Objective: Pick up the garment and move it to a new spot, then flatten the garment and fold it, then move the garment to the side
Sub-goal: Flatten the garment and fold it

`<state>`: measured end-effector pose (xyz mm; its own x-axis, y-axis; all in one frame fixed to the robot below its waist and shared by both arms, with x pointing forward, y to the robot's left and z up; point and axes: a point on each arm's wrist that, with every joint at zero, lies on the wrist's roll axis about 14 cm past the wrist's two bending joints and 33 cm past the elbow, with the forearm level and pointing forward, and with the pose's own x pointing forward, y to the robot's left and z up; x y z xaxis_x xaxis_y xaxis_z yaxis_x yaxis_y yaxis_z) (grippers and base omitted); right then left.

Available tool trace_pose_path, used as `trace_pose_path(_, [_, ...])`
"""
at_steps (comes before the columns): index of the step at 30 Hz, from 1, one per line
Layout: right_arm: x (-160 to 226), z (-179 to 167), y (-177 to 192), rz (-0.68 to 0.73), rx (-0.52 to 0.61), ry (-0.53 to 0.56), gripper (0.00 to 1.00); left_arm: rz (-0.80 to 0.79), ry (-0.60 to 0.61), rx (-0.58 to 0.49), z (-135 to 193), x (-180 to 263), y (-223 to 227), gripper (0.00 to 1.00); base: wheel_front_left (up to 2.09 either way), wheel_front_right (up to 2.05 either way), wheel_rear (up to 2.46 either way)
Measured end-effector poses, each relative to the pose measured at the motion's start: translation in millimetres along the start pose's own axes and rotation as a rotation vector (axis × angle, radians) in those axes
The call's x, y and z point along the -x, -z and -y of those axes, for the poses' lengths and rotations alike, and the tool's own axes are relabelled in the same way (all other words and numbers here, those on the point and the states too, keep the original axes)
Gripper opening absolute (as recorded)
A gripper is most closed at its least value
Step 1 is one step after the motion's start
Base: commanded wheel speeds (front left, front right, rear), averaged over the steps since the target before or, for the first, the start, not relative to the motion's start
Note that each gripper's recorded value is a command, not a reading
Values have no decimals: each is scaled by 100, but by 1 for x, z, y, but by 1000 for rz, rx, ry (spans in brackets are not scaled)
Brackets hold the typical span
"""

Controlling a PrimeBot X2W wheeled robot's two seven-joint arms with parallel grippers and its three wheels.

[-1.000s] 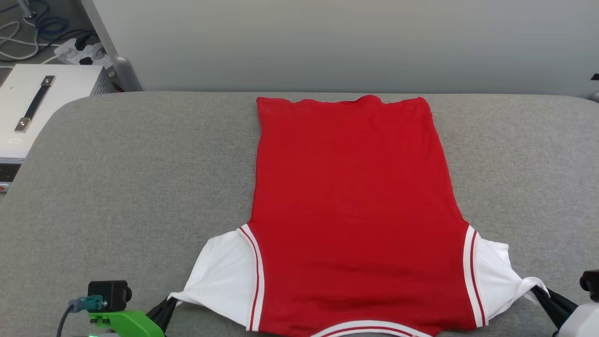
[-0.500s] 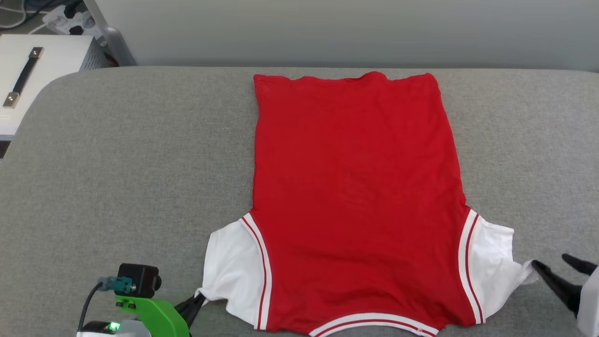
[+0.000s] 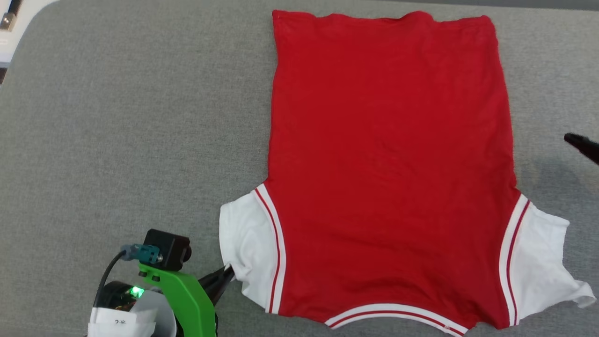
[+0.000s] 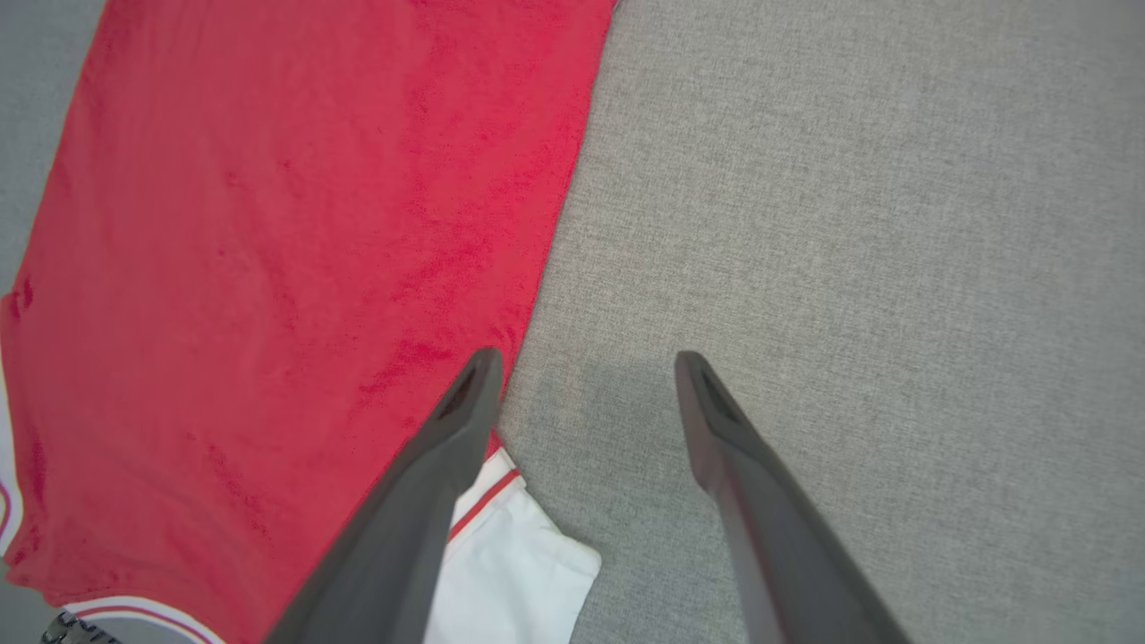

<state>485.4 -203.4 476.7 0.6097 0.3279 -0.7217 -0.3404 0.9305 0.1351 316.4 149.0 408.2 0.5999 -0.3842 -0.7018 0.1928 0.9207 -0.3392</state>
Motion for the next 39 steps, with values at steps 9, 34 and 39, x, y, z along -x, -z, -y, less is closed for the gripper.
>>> trace_pose_path(9, [-71,-2,-53,-115,-12,12,100,-24,-27,13,-7,-10,2,0,0,0,0])
trace_pose_path(34, [-216,-7,-65,-278,-11,68,100,-58,-119,130,-34,-25,20,0,0,0,0])
trace_pose_path(39, [-221,-9,-62,-287,14,57,0,-54,-126,132,-36,-25,20,0,0,0,0])
